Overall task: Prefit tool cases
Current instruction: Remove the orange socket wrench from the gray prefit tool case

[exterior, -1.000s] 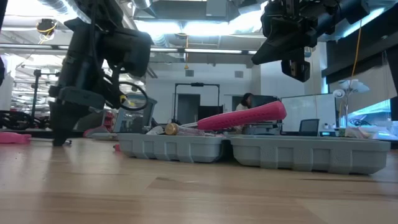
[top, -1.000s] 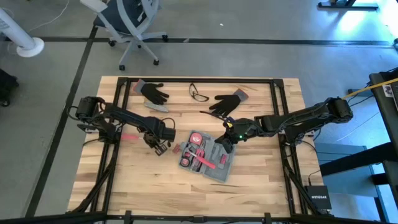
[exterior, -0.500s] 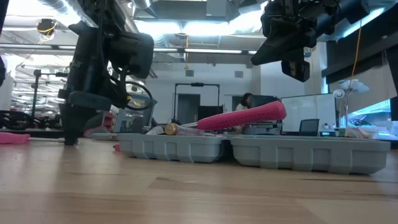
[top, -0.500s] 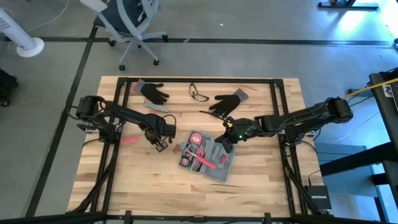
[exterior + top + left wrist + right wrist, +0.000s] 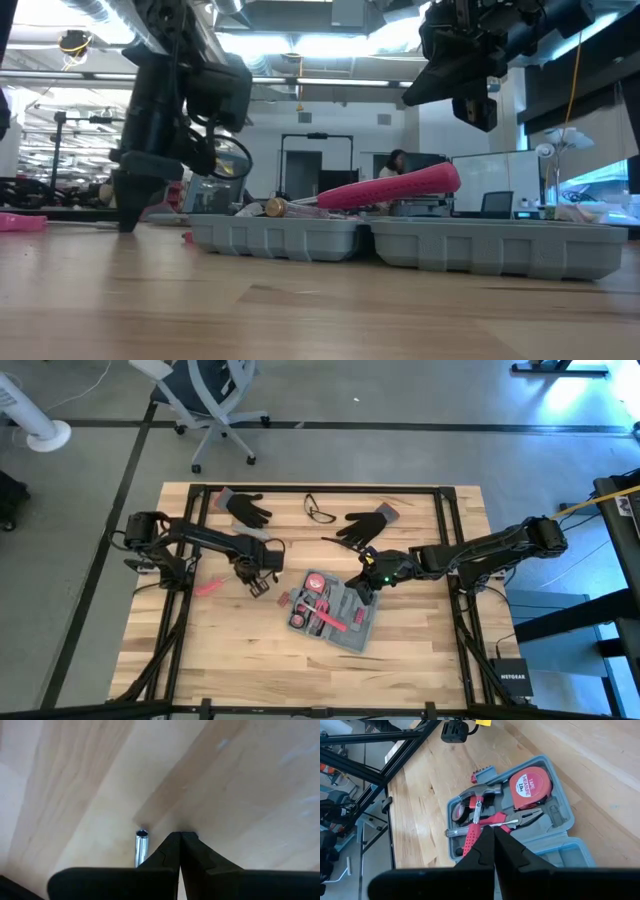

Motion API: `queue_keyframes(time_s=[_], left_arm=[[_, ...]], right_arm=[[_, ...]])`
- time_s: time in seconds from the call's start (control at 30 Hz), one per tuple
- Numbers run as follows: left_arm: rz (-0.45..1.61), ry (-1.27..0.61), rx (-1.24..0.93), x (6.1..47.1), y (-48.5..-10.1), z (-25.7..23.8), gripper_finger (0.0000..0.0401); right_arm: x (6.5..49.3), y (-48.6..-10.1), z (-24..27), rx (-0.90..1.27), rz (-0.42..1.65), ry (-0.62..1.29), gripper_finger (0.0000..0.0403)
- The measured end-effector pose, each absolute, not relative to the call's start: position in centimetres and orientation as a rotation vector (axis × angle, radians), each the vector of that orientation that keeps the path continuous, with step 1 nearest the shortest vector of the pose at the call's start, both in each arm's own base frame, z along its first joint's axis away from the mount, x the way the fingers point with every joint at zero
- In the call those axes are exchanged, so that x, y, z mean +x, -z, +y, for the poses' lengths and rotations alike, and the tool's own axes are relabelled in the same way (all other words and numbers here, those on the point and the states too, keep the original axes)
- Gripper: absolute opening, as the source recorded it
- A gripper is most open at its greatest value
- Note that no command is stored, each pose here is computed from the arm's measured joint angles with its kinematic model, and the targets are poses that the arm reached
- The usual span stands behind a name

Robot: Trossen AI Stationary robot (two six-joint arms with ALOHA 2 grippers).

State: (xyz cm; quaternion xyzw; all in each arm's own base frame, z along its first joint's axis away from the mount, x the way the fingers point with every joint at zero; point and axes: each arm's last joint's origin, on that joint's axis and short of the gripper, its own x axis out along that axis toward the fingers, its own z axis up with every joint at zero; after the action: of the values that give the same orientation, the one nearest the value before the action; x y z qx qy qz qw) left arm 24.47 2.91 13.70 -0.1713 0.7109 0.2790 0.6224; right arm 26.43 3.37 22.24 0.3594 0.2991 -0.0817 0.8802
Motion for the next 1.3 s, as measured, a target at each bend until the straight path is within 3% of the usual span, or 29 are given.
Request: queue_keyframes(time_s=[0.8,1.3], left_arm=[[1.658,-0.656,-0.375,23.9,-13.7,5.5,0.0000],[1.667,-0.583,-0.372,24.3,-13.7,3.2,0.0000]], right_arm=[[26.4,-22.2,3.4,0.750,0.623,0.171,0.0001],[26.4,-22.2,3.3,0.745,0.611,0.196,0.0001]])
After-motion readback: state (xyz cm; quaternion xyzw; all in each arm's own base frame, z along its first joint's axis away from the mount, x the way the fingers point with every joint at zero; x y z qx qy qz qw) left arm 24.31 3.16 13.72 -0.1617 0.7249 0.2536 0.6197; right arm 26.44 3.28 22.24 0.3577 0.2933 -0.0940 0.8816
